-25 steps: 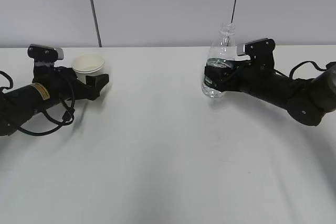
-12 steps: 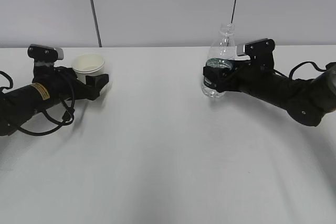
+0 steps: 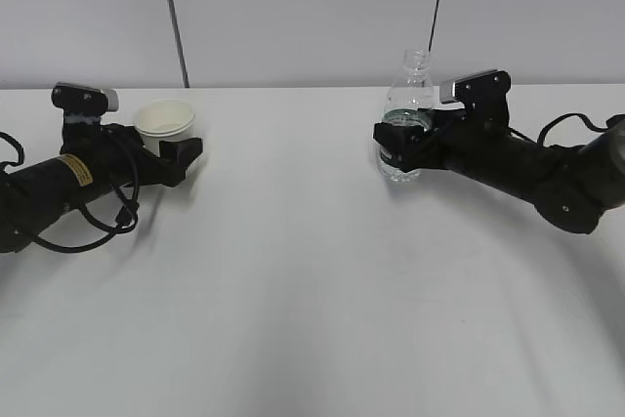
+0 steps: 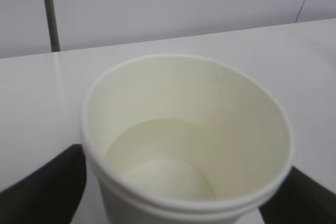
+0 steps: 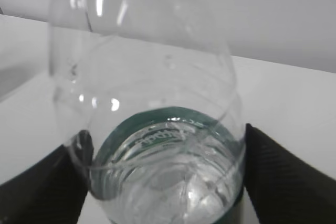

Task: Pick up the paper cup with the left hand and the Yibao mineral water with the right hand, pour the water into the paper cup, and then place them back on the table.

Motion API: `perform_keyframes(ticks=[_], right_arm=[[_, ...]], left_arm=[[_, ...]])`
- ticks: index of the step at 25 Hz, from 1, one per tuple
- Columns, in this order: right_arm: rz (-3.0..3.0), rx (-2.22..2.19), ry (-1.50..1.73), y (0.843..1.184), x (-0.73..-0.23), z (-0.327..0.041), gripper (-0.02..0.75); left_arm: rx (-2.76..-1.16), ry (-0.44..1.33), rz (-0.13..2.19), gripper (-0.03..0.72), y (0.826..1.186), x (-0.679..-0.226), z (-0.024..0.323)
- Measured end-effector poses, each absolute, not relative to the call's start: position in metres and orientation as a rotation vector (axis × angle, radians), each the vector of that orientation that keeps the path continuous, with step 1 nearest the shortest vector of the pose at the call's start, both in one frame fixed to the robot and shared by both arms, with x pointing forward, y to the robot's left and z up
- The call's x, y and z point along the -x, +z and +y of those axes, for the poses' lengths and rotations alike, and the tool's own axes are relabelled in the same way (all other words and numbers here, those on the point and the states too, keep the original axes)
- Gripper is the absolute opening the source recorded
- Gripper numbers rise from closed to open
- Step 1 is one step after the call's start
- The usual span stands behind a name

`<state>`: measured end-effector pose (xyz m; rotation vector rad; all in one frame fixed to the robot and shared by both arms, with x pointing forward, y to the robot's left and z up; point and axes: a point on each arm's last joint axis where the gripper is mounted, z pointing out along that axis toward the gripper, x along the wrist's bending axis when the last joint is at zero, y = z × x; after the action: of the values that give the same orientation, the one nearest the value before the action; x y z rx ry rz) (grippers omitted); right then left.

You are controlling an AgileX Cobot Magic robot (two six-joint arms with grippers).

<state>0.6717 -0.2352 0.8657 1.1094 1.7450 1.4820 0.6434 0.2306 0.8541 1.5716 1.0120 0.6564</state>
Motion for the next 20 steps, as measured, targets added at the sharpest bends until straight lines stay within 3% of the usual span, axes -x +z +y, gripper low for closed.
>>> perform_keyframes(ticks=[12,20], right_arm=[[1.729,-1.052,1.478,0.894,-0.672,-0.235,0.651],[1.706,-1.038,1.507,0.91,-0.672,-0.235,0.651]], left_arm=[[-1.556,0.65,1.02,0.601,0.858,-0.644,0.231],[-1.549,0.685,1.004,0.601,0.884,-0.645,0.232]])
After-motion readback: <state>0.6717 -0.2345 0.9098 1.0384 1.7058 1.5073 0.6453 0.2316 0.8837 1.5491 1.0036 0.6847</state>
